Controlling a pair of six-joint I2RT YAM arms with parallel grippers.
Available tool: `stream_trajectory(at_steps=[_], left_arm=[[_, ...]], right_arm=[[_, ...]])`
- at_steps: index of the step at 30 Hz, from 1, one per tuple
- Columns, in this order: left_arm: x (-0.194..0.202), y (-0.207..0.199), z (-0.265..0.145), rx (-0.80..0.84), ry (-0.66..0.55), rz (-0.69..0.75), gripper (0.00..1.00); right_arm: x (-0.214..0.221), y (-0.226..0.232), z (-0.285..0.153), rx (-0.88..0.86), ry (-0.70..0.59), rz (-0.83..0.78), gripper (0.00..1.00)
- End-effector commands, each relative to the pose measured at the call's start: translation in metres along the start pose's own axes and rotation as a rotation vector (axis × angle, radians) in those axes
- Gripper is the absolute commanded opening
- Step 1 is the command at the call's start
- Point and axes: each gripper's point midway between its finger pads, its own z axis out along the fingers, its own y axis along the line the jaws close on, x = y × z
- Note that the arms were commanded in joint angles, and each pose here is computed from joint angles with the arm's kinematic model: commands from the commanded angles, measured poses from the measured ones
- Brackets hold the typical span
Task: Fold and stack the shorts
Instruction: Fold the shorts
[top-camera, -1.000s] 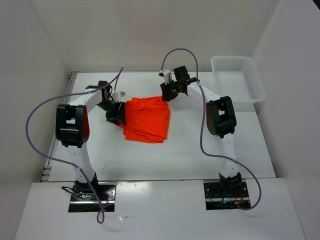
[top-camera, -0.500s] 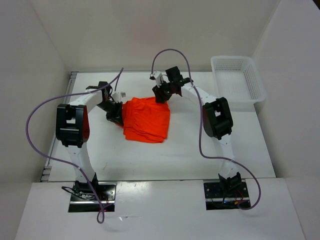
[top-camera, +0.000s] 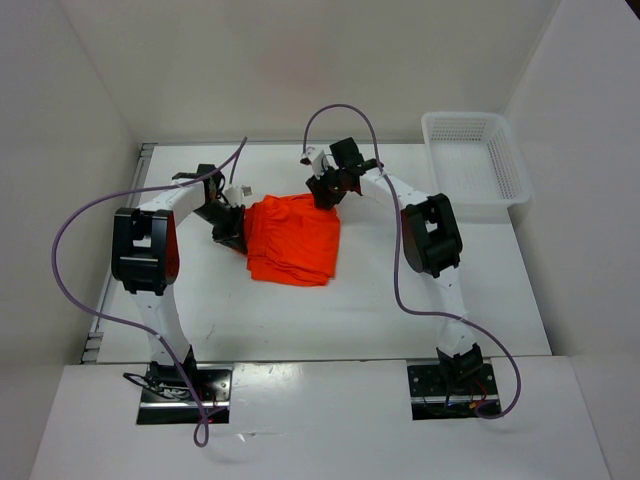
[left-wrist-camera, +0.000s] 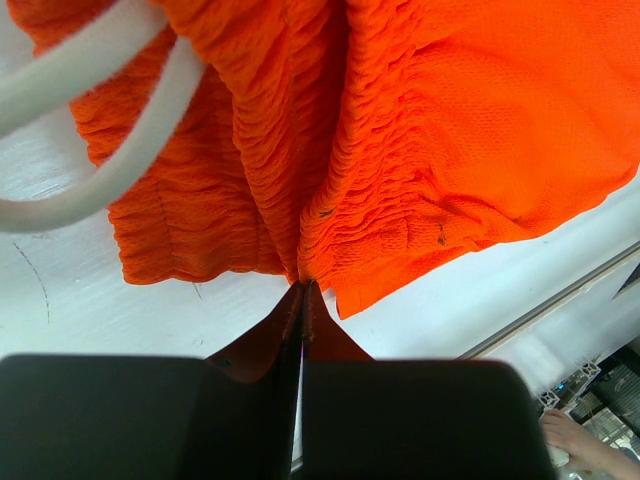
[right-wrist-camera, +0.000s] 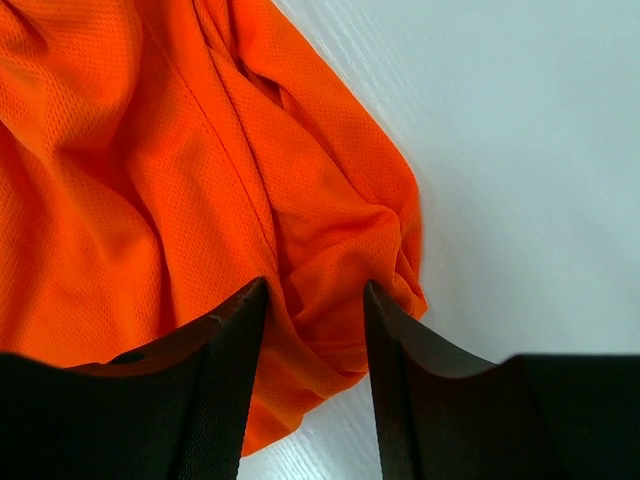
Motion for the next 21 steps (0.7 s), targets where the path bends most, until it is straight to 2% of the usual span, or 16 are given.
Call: stream_trajectory(at_steps=[1,2,3,5,6,7,12,18,21], left_arm=[[0.005,-0.009,-0.009,0.014,-0.001,0.01,0.0],[0.005,-0.009,-0.009,0.014,-0.001,0.01,0.0],[0.005,-0.007,-0.01,0.013,-0.005,0.002,0.0],[0.007,-0.007,-0.011,0.014,0.003,-0.003,0.0],[0.007,-0.007,-0.011,0.014,0.003,-0.003,0.0],[0.007,-0.005,-0.011,0.005,0.003,-0.003,0.0],[0.016,-0.005,-0.011,-0.003,0.03,-0.017,0.0],[0.036,0.007,-0.011,-0.074,0.069,-0.032,0.0],[0.045,0.01,-0.008,-0.083,0.092,-0.042,0.0]], right_arm=[[0.009,0.006,0.004,-0.033,0.02,-0.043,0.46],[0.011,0.006,0.003,-0.037,0.028,-0.05,0.42],[0.013,0.009,0.003,-0.054,0.031,-0.055,0.31],[0.009,0.009,0.0,-0.05,0.023,-0.058,0.17],[0.011,0.007,0.001,-0.037,0.027,-0.06,0.04],[0.008,0.004,0.0,-0.023,0.024,-0.051,0.0],[-0.019,-0.009,-0.001,0.035,-0.042,-0.037,0.0],[-0.069,-0.047,-0.013,0.231,-0.189,0.104,0.0],[-0.075,-0.061,-0.013,0.306,-0.216,0.173,0.0]])
